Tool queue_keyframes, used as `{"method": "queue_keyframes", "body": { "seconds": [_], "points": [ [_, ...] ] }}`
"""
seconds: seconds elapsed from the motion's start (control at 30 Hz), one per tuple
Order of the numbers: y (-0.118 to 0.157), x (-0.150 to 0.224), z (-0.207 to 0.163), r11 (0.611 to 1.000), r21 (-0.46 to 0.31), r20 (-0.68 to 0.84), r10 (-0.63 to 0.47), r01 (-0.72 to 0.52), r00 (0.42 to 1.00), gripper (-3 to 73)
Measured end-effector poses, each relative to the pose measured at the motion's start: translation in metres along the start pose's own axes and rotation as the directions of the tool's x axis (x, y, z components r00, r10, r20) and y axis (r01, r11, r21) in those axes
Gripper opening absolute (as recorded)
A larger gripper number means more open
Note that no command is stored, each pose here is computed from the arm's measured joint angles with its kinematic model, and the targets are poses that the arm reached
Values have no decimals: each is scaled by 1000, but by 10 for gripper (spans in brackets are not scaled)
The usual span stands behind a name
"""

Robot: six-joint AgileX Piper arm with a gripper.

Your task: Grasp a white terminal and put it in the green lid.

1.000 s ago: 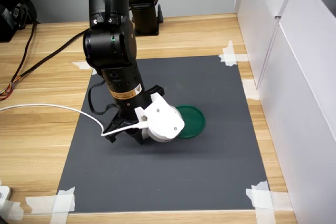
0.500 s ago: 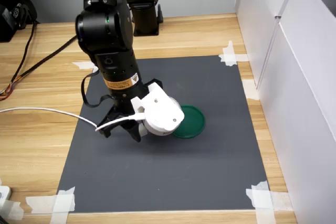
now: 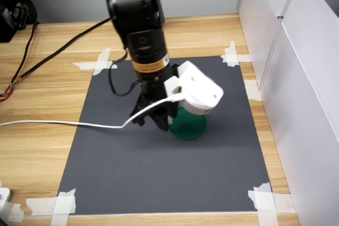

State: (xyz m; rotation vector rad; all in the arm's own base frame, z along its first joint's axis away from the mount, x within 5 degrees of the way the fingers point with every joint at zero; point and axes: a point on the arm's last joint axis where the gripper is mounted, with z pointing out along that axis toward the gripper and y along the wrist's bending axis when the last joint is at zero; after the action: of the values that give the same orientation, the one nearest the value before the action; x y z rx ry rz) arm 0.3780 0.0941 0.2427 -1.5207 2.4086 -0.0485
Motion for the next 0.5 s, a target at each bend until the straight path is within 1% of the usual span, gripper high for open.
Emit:
{"method": "queue_keyframes", "body": {
  "seconds": [0.13, 0.27, 0.37, 0.5],
  "points": [
    [19, -19, 0, 998, -24, 6, -58, 58, 998, 335],
    [32, -32, 1, 995, -38, 13, -94, 95, 995, 335],
    [37, -37, 1, 994, -39, 13, -98, 99, 995, 335],
    [37, -36, 4, 996, -28, -14, -90, 89, 996, 335]
  ]
}}
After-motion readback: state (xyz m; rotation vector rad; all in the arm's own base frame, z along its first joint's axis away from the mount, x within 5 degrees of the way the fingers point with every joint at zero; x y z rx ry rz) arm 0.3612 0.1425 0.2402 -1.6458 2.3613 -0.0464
